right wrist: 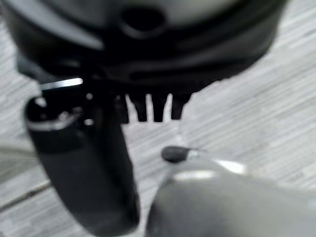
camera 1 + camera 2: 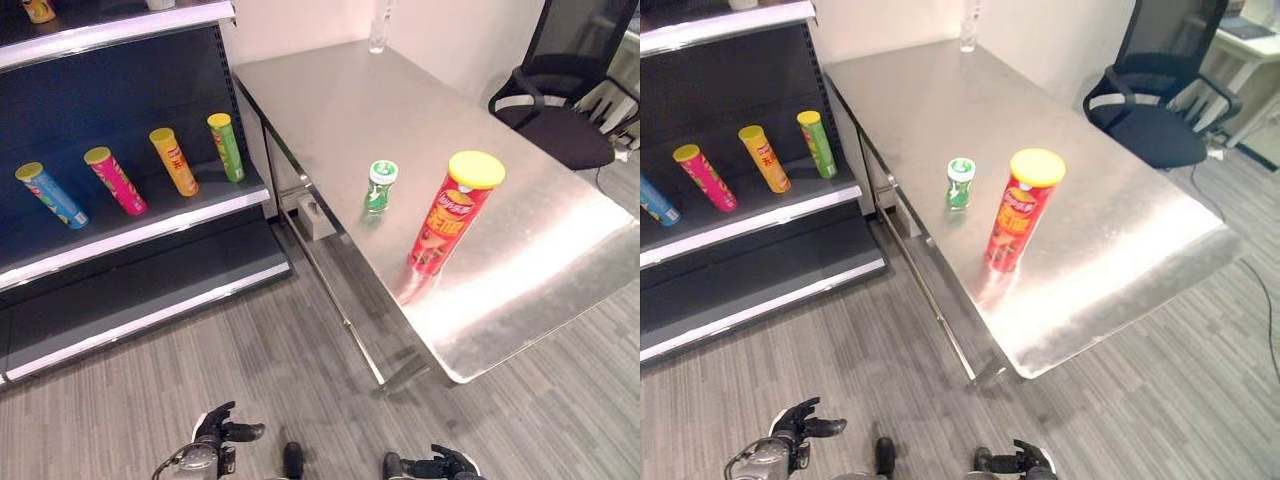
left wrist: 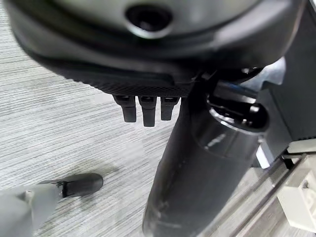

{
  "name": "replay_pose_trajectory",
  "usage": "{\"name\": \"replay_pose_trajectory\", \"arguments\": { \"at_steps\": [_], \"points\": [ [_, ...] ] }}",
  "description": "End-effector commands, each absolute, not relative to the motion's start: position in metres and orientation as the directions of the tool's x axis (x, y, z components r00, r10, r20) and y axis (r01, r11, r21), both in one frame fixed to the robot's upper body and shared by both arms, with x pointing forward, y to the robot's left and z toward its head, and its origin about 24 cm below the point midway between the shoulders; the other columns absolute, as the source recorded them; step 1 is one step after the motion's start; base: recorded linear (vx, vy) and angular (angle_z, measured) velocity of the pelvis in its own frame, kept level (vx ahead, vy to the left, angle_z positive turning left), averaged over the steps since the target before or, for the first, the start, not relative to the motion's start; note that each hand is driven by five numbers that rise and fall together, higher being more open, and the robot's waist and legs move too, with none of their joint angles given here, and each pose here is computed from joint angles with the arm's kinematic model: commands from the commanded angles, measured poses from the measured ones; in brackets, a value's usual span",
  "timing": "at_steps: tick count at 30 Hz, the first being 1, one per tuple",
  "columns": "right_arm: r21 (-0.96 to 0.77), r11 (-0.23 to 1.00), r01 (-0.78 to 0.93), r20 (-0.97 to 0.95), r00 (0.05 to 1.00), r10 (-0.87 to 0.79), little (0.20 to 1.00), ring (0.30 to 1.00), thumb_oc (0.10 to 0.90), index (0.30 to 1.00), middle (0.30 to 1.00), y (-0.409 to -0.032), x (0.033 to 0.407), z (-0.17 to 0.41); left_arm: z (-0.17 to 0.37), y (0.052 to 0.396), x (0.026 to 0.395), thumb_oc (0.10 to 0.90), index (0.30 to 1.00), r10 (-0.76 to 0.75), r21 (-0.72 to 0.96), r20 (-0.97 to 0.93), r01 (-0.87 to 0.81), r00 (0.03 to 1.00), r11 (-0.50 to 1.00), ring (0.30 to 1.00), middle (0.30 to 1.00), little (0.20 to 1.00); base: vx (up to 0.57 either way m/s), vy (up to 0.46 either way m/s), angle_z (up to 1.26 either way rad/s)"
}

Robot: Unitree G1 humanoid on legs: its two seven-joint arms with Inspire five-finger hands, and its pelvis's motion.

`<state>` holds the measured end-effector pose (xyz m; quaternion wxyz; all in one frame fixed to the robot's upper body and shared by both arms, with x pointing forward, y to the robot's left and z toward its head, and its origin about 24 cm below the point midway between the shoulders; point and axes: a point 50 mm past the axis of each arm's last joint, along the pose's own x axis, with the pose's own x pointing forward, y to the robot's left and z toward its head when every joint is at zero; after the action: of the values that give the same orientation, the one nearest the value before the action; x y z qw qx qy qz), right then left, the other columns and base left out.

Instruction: Put the goods on the table back onto the shelves and tidy them up.

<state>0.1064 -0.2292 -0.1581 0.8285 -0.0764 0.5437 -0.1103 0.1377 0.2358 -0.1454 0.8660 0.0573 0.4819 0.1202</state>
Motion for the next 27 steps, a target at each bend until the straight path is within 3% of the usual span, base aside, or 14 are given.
{"name": "replay_pose_trajectory", "arguments": {
  "at_steps": [1,6,8,12,13,15,17,19,21,23,25,27],
  "points": [
    [-0.34,0.934,0.111,-0.864,0.355,-0.357,0.9,0.9,0.8,0.9,0.9,-0.259,0.099,-0.153,-0.137,0.238,0.157,0.8,0.9,0.272,0.207,-0.778,-0.178,0.566,0.962,0.9,0.9,0.9,0.06,-0.027,-0.03],
    [-0.359,0.896,0.261,-0.866,0.264,-0.424,0.9,0.9,0.8,0.9,0.9,-0.274,0.075,-0.154,-0.141,0.234,0.15,0.8,0.9,0.262,0.196,-0.793,-0.177,0.549,0.965,0.9,0.9,0.9,0.09,-0.054,-0.07],
    [-0.393,0.802,0.451,-0.83,0.201,-0.52,0.9,0.9,0.8,0.9,0.9,-0.303,0.058,-0.145,-0.14,0.24,0.147,0.8,0.9,0.278,0.196,-0.79,-0.205,0.546,0.959,0.9,0.9,0.9,0.1,-0.051,-0.11],
    [-0.458,0.608,0.649,-0.706,0.15,-0.692,0.9,0.9,0.8,0.9,0.9,-0.364,0.042,-0.113,-0.139,0.249,0.143,0.8,0.9,0.284,0.219,-0.79,-0.183,0.544,0.958,0.9,0.9,0.9,0.1,-0.023,-0.09],
    [-0.504,0.519,0.691,-0.556,0.201,-0.807,0.9,0.9,0.8,0.9,0.9,-0.404,0.054,-0.077,-0.14,0.25,0.141,0.8,0.9,0.283,0.231,-0.792,-0.164,0.541,0.959,0.9,0.9,0.9,0.09,-0.006,-0.04],
    [-0.524,0.478,0.705,-0.447,0.249,-0.859,0.9,0.9,0.8,0.9,0.9,-0.425,0.067,-0.051,-0.14,0.249,0.141,0.8,0.9,0.281,0.234,-0.792,-0.155,0.542,0.96,0.9,0.9,0.9,0.06,-0.002,-0.1],
    [-0.507,0.415,0.755,-0.164,0.388,-0.907,0.9,0.9,0.8,0.9,0.9,-0.451,0.106,0.017,-0.141,0.245,0.141,0.8,0.9,0.274,0.233,-0.795,-0.144,0.541,0.962,0.9,0.9,0.9,0.04,0.003,-0.22],
    [-0.459,0.371,0.807,0.091,0.458,-0.884,0.9,0.9,0.8,0.9,0.9,-0.461,0.133,0.079,-0.141,0.241,0.142,0.8,0.9,0.265,0.227,-0.793,-0.138,0.549,0.964,0.9,0.9,0.9,0.03,-0.008,-0.21],
    [-0.392,0.371,0.842,0.302,0.498,-0.813,0.9,0.9,0.8,0.9,0.9,-0.458,0.159,0.135,-0.141,0.238,0.144,0.8,0.9,0.246,0.227,-0.793,-0.105,0.558,0.968,0.9,0.9,0.9,-0.01,-0.025,-0.21],
    [-0.359,0.38,0.852,0.367,0.503,-0.782,0.9,0.9,0.8,0.9,0.9,-0.456,0.166,0.153,-0.141,0.237,0.145,0.8,0.9,0.238,0.224,-0.791,-0.095,0.564,0.97,0.9,0.9,0.9,0.02,-0.018,-0.08],
    [-0.259,0.539,0.801,0.664,0.553,-0.503,0.9,0.9,0.8,0.9,0.9,-0.419,0.2,0.251,-0.139,0.238,0.144,0.8,0.9,0.21,0.219,-0.787,-0.055,0.58,0.974,0.9,0.9,0.9,0.03,-0.049,0.09],
    [-0.252,0.593,0.765,0.706,0.564,-0.429,0.9,0.9,0.8,0.9,0.9,-0.406,0.208,0.268,-0.139,0.238,0.143,0.8,0.9,0.204,0.218,-0.788,-0.046,0.581,0.975,0.9,0.9,0.9,0.01,-0.013,-0.03]
  ]
}}
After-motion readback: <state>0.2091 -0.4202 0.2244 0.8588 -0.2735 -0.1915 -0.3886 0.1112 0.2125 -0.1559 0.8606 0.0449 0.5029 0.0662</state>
